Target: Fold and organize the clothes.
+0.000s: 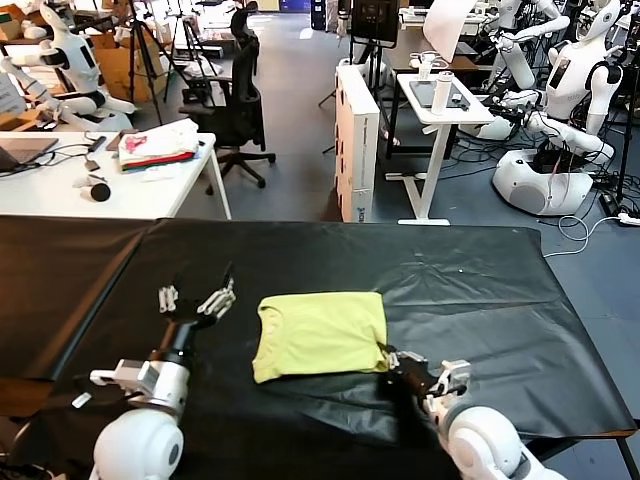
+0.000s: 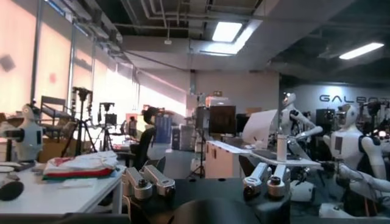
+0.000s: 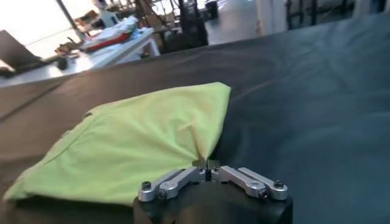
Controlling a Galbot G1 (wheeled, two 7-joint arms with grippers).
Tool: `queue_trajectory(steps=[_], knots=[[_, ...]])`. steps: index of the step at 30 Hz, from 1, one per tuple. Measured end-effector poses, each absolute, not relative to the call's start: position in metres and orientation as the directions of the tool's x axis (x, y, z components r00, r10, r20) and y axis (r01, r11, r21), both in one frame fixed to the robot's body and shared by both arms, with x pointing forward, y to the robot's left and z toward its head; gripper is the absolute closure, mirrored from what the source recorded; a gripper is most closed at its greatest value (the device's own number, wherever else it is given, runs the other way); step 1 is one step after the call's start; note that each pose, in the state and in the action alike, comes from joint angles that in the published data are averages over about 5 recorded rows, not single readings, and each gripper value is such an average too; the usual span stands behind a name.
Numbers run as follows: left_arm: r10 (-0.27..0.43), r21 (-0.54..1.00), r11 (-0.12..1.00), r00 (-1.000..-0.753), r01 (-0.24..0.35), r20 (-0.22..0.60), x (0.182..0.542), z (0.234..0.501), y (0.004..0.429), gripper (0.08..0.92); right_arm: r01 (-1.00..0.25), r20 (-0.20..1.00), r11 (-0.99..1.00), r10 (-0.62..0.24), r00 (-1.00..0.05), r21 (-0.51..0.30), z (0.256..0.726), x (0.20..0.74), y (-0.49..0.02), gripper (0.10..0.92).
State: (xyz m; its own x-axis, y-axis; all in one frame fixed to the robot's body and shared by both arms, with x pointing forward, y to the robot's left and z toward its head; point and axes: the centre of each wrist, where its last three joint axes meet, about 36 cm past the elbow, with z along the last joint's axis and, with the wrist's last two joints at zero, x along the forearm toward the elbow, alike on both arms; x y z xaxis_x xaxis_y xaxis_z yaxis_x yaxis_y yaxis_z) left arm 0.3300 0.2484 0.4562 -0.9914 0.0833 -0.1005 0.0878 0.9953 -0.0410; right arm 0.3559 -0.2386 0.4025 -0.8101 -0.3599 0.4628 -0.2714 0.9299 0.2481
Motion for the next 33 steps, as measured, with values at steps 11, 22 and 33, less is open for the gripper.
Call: queue_trajectory(steps=[11, 22, 33], knots=[[0.027, -0.055, 0.998, -0.999, 0.026, 0.03, 0.318, 0.446, 0.258, 0.092, -0.336, 0.248, 0.941, -0.337, -0.908, 0.049, 0.426, 0.339, -0.281, 0.358], [0.076, -0.02, 0.997, -0.975, 0.074, 0.207, 0.268, 0.45, 0.28, 0.092, -0.145, 0.008, 0.984, -0.145, -0.989, -0.106, 0.409, 0.265, -0.315, 0.116], [0.005, 0.008, 1.0, -0.944, 0.008, 0.331, 0.191, 0.464, 0.274, 0.092, -0.045, 0.216, 0.987, -0.011, -0.976, -0.152, 0.42, 0.186, -0.308, 0.115]])
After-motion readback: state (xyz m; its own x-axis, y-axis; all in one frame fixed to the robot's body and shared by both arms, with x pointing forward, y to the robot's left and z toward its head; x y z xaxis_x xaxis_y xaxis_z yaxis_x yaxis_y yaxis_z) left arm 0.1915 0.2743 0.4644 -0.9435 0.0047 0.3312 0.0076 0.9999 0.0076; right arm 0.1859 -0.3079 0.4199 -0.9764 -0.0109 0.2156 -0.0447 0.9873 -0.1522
